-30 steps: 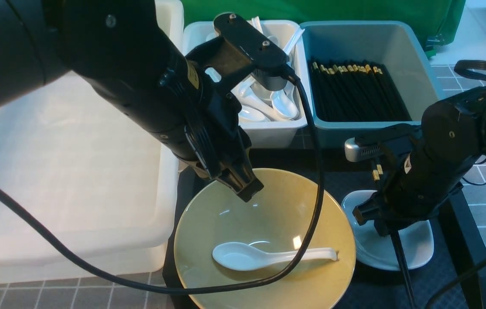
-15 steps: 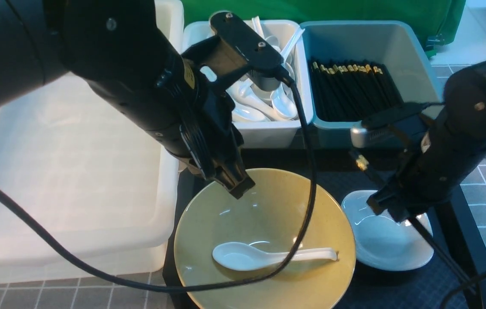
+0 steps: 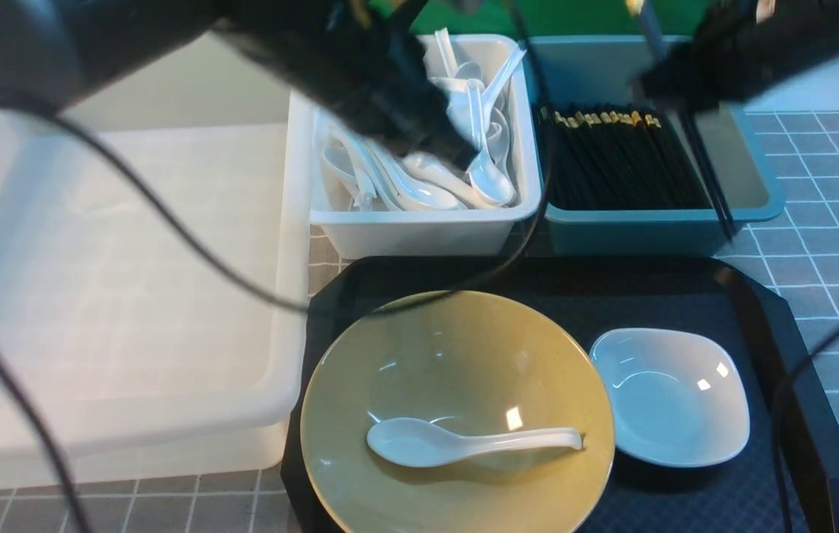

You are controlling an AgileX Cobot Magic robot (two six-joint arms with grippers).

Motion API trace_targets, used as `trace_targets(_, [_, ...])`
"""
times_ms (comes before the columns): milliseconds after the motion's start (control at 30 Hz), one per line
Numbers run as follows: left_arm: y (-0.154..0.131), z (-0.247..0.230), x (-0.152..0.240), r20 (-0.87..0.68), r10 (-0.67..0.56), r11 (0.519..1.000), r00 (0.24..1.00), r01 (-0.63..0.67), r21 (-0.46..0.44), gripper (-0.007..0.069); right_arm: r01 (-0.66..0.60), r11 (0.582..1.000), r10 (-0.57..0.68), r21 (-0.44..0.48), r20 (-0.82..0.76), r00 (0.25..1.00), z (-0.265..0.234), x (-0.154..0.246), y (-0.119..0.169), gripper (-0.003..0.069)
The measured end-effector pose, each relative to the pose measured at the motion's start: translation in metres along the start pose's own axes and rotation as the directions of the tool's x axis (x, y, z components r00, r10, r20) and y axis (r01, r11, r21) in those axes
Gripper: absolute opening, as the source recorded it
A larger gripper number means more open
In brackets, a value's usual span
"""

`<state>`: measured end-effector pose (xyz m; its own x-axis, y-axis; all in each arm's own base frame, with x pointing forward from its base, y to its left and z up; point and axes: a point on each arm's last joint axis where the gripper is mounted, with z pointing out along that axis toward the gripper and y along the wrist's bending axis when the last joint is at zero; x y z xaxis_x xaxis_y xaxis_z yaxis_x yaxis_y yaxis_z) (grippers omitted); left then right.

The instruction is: On grey table put chopsticks spoon bowls plates into blue grey white boxes.

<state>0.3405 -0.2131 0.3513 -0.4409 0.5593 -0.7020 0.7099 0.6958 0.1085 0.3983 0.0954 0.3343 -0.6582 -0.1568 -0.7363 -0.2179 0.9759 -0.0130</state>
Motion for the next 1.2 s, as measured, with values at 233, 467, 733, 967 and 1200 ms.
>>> trace_targets(233, [0.011, 0.01, -0.035, 0.19, 0.008, 0.999, 0.982, 0.002, -0.05, -0.001, -0.107, 0.994, 0.101, 0.034, 0.138, 0.985, 0.069, -0.034, -0.028, 0.0148])
trace_targets(467, [0.01, 0.016, -0.032, 0.161, 0.008, 0.999, 0.987, -0.002, -0.041, -0.001, -0.173, 0.983, 0.169, 0.063, 0.061, 0.984, 0.124, -0.021, -0.045, 0.0185])
trace_targets(733, [0.009, -0.009, -0.03, 0.119, 0.041, 0.998, 0.992, -0.035, -0.051, -0.001, -0.127, 0.987, 0.142, 0.095, -0.18, 0.973, 0.113, -0.004, -0.049, 0.0445])
trace_targets(967, [0.013, -0.076, -0.019, 0.05, 0.044, 0.997, 0.998, -0.041, -0.065, -0.001, 0.124, 0.992, -0.125, -0.025, -0.325, 0.937, 0.049, -0.014, -0.025, 0.0471])
trace_targets(1200, [0.022, -0.121, 0.056, -0.082, -0.104, 0.991, 0.991, 0.097, -0.088, -0.001, 0.303, 0.921, -0.368, -0.244, -0.289, 0.884, -0.02, -0.012, 0.039, 0.0472])
